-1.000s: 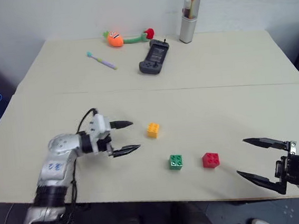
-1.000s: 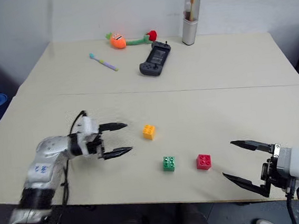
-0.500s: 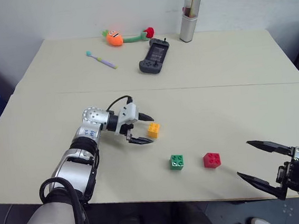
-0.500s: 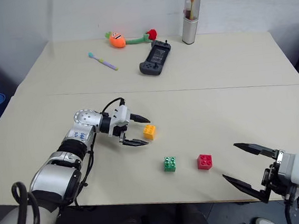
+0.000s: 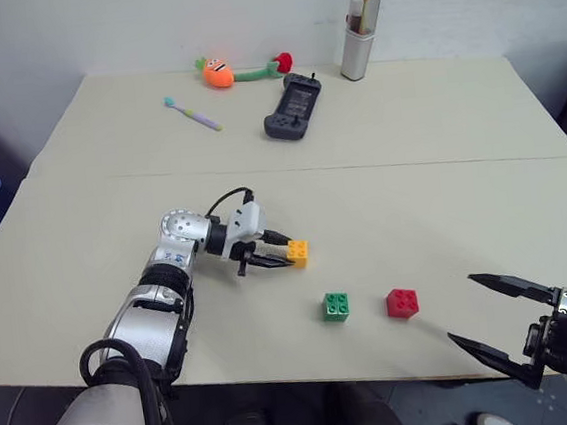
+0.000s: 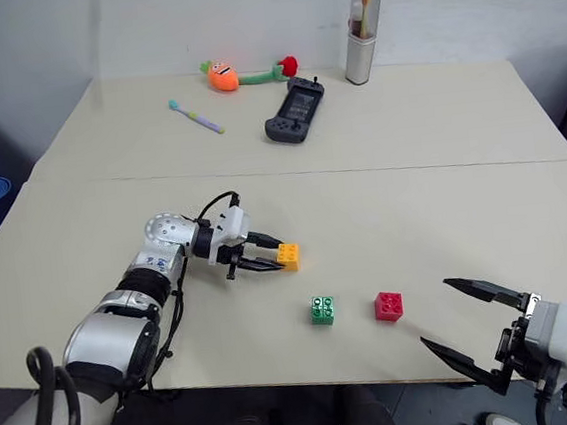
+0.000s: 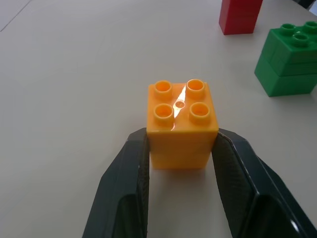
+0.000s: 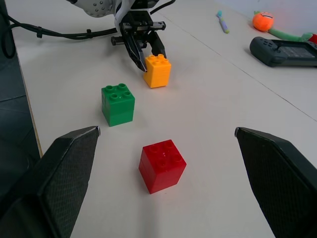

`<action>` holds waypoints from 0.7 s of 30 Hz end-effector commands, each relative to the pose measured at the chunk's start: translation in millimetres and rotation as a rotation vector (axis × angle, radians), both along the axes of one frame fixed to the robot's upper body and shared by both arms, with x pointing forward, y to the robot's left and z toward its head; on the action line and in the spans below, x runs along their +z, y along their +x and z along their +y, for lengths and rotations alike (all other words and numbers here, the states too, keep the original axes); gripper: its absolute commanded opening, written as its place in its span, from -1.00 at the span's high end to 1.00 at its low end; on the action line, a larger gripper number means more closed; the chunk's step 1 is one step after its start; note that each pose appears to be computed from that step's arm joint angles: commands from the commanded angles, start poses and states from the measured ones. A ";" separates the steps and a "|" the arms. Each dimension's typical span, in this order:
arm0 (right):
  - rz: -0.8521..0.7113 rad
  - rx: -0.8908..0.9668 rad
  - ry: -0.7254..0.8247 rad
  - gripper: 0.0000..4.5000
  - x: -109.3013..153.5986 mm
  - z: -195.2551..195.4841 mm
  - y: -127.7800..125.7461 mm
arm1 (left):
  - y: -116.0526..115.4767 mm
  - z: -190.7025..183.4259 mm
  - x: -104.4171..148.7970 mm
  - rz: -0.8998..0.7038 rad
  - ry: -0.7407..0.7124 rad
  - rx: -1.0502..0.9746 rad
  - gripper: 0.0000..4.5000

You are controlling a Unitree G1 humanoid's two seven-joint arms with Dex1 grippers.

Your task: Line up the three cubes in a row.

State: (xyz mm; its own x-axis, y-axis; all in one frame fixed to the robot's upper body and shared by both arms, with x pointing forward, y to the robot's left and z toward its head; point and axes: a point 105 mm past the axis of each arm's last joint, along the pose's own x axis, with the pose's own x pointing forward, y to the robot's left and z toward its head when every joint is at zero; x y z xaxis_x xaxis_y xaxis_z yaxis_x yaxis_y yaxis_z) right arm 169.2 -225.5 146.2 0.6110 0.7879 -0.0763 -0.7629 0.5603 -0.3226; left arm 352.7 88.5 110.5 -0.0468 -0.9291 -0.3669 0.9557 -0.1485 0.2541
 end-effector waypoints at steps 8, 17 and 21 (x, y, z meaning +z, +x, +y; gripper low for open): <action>0.005 0.071 -0.010 -1.00 9.8 3.0 -0.6 | -58.9 35.9 15.6 -0.029 -0.014 -0.083 0.35; 0.039 0.108 -0.031 -1.00 4.1 1.3 -1.2 | -77.4 29.0 -2.4 -0.003 0.001 0.004 0.35; 0.039 0.111 -0.030 -1.00 3.3 2.2 -0.3 | -78.4 36.4 -11.9 -0.005 0.035 0.030 0.35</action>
